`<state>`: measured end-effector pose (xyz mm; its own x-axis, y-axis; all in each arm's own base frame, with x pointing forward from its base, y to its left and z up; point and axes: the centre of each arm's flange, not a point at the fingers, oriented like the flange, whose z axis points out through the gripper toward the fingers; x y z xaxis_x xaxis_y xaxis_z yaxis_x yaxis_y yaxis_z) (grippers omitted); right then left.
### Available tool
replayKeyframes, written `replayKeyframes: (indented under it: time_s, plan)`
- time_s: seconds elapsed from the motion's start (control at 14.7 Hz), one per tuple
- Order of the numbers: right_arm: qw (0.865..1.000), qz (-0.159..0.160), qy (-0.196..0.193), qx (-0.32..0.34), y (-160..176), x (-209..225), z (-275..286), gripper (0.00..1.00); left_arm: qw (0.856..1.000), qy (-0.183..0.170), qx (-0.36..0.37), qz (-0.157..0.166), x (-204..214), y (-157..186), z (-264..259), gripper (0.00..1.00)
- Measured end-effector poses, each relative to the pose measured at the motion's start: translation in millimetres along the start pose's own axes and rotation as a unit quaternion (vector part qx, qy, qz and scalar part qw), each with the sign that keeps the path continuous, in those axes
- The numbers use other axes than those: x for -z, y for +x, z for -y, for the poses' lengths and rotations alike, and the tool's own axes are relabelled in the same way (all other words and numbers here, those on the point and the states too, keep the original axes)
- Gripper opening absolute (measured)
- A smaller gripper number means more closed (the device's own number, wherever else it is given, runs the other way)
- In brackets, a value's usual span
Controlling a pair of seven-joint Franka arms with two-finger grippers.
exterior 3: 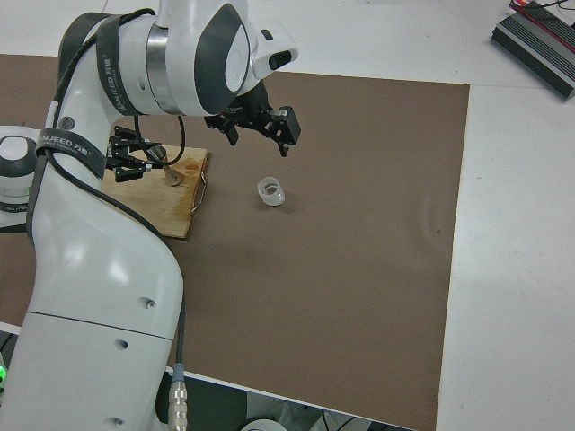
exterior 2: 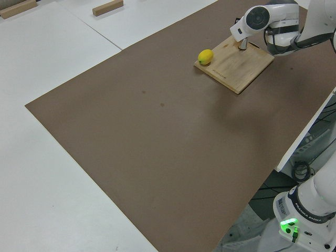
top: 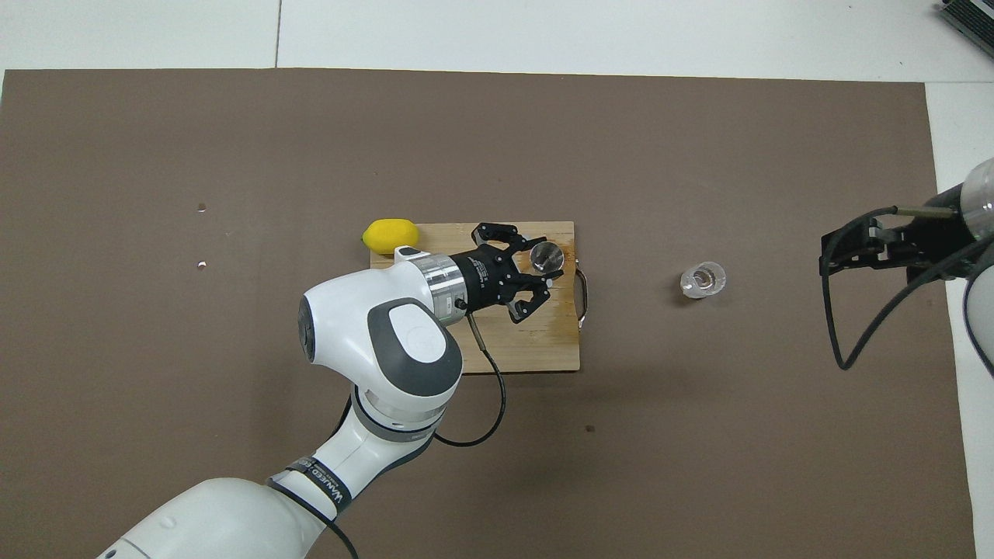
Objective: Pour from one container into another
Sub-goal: 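Carry the metal cup with the left gripper onto the cutting board, then open the left gripper and withdraw it while the right gripper starts reaching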
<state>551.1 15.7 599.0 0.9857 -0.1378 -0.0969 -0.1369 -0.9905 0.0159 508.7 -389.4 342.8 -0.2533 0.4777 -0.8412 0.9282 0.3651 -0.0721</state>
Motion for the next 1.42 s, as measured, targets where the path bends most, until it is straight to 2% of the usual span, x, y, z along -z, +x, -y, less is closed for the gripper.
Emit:
replayKeyframes:
  time_s: [0.14, 0.2, 0.47, 0.54, 0.75, 0.95, 1.15, 1.42]
  plan:
    - [1.0, 0.0, 0.0, 0.0, 0, 0, 0, 1.0, 1.0, -0.002, 0.0, 0.0, 1, 1, -2, 0.51]
    - [1.0, 0.0, 0.0, 0.0, 0, 0, 0, 1.0, 1.0, -0.002, 0.001, -0.001, 1, 1, -2, 0.55]
    - [1.0, 0.0, 0.0, 0.0, 0, 0, 0, 1.0, 1.0, -0.014, 0.0, -0.001, 9, 2, -16, 0.96]
    - [1.0, 0.0, 0.0, 0.0, 0, 0, 0, 1.0, 1.0, -0.02, -0.001, 0.001, 14, 1, -24, 1.0]
    - [1.0, 0.0, 0.0, -0.001, 0, 0, -1, 1.0, 0.999, -0.027, -0.023, 0.014, 34, -18, -38, 1.0]
    - [1.0, 0.0, 0.0, -0.001, 0, 0, -1, 1.0, 0.996, -0.025, -0.09, 0.012, 67, -46, -52, 1.0]
    - [1.0, 0.001, 0.0, 0.001, 0, 0, 1, 1.0, 0.981, -0.035, -0.19, -0.028, 107, -66, -76, 1.0]
    - [1.0, 0.001, 0.0, -0.001, 0, 0, -1, 1.0, 0.938, -0.068, -0.317, -0.119, 160, -76, -112, 1.0]
